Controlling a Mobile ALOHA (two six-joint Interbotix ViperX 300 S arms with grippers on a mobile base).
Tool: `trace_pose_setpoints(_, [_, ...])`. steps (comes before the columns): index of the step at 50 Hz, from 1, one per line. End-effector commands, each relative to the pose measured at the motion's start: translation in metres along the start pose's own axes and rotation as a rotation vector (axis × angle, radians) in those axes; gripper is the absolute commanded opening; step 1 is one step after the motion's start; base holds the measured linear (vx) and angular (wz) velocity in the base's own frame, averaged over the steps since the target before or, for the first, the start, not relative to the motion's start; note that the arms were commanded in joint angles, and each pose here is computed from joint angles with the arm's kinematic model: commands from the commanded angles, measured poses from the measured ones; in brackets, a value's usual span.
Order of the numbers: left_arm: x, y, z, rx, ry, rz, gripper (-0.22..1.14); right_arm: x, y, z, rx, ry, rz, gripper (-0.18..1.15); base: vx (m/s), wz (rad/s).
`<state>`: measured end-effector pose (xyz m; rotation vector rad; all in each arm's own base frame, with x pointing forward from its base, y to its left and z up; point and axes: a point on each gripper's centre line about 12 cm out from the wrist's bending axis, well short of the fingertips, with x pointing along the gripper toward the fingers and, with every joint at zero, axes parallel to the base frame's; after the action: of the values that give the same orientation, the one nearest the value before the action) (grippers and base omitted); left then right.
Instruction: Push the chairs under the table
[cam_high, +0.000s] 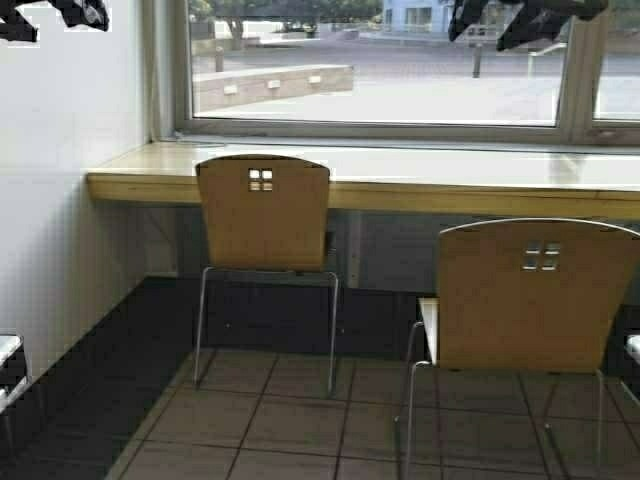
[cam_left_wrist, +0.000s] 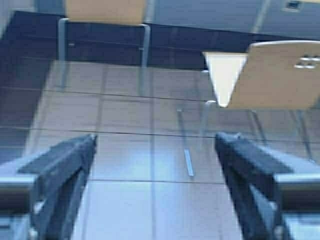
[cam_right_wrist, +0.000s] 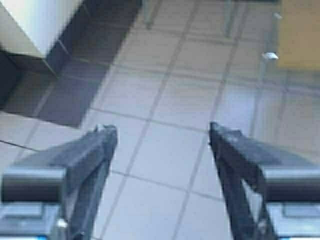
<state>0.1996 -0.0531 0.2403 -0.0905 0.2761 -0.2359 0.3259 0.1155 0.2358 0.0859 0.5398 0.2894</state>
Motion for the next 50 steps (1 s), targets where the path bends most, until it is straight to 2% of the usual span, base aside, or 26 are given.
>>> trace_pose_setpoints(1, [-0.0009,-0.0007,0.007,-0.005,-0.026,-0.002,1.01,0.0083,0.0001,0.0,0.002,0.018,-0.002,0.91,-0.05,-0.41])
trace_pose_setpoints(14, [-0.0004,-0.0005,0.0052,0.0,-0.02,-0.001,1.01,0.0133,0.0007,-0.0002,0.005,0.058,-0.004,0.91,-0.03,-0.45])
trace_pose_setpoints(33, [0.0007,-0.0004,0.0047,0.0,-0.014,0.0,1.01,0.0048,0.0031,0.0075,0.036,0.051,0.005,0.91,0.05,-0.39])
trace_pose_setpoints(50, [0.0012,-0.0005,0.0056,-0.002,-0.015,0.0,1.01,0.0051,0.0032,0.0074,0.041,0.057,0.005,0.91,0.11,-0.23])
